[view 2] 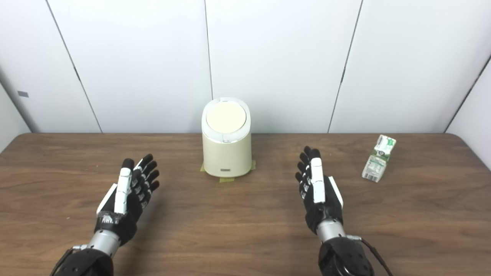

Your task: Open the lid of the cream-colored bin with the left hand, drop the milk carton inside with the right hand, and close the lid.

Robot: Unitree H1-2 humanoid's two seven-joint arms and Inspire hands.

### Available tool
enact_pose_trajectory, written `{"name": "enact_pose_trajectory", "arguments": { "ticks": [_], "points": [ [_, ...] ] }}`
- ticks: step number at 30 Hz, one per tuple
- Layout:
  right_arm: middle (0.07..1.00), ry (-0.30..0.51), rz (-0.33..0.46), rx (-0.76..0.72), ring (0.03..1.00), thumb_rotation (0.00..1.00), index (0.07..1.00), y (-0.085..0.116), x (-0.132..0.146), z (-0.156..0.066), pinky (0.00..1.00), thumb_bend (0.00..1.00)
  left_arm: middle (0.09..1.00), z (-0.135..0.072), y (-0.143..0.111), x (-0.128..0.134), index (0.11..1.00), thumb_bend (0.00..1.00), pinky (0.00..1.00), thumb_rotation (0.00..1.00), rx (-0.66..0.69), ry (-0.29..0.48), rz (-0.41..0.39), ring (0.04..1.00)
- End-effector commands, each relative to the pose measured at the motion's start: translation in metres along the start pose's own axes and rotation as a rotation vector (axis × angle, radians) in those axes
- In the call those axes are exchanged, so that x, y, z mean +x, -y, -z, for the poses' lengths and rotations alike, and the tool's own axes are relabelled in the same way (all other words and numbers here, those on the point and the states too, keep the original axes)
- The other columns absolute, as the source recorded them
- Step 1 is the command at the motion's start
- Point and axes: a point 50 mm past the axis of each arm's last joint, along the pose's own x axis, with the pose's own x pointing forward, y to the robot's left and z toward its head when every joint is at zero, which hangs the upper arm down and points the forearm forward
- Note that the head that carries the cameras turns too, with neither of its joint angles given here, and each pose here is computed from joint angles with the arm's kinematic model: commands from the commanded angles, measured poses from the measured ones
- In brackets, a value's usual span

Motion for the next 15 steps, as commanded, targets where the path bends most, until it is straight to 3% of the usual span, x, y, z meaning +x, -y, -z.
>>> {"name": "enact_pose_trajectory", "arguments": {
  "ticks": [1, 15],
  "points": [
    [1.000, 0.097, -0.019, 0.012, 1.000, 1.00, 0.992, -0.0060, 0.0056, -0.0169, 1.00, 0.57, 1.000, -0.0177, 0.0054, 0.0068, 1.000, 0.65, 1.00, 1.00, -0.002, 0.084, 0.016, 1.000],
    [1.000, 0.095, -0.024, 0.018, 1.000, 1.00, 0.986, -0.0049, 0.0064, -0.0170, 1.00, 0.56, 1.000, -0.0169, 0.0059, 0.0071, 1.000, 0.64, 1.00, 1.00, -0.010, 0.092, 0.015, 1.000]
  ]
}}
